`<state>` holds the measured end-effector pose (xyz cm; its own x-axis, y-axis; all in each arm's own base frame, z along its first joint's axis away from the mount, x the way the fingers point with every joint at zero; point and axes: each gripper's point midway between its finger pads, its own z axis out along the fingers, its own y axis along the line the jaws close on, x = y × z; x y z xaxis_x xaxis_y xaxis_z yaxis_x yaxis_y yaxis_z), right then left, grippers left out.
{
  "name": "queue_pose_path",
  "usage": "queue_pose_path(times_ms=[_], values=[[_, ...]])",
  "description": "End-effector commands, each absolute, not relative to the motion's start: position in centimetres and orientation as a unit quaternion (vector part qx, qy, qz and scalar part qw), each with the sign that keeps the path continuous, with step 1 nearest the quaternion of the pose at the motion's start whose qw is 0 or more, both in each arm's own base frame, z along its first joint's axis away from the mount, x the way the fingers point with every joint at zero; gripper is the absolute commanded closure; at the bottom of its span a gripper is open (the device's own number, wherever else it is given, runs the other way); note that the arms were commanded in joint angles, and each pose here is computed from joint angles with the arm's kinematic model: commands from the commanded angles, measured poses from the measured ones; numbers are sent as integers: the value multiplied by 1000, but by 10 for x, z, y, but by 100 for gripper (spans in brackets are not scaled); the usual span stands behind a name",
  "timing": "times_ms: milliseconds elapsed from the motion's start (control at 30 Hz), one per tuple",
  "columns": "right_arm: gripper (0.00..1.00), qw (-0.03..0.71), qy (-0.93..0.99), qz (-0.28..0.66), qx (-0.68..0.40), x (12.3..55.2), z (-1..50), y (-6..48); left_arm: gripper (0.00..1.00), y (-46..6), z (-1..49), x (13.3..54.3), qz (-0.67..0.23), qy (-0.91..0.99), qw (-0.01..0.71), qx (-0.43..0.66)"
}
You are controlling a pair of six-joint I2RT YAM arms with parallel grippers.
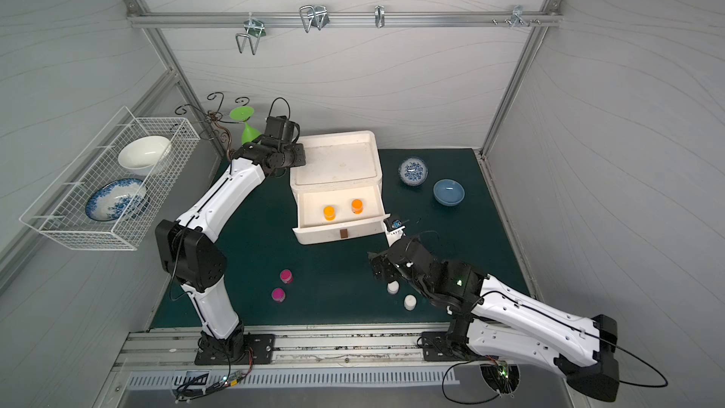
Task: Put the paint cans in the drawer according to color
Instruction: Close the drawer of the storage box.
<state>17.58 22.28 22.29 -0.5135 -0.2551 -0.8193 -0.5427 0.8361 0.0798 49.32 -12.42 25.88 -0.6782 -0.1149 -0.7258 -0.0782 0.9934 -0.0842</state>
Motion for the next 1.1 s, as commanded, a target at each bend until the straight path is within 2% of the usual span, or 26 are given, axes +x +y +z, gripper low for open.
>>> queue_pose_path(times_ms=[0, 333, 733, 1067], values=[[1, 461, 839, 172, -232, 186, 229, 240, 82, -134, 262, 490, -51, 920, 387, -39], [1, 427, 857, 194, -214, 202, 203, 299, 82, -134, 259, 476, -65, 923, 375, -52], [1, 489, 844, 165, -145, 250, 214, 340, 83, -142, 265, 467, -100, 921, 372, -56], [1, 495, 840, 183, -125, 279, 230, 374, 83, -149, 262, 465, -122, 922, 363, -57]])
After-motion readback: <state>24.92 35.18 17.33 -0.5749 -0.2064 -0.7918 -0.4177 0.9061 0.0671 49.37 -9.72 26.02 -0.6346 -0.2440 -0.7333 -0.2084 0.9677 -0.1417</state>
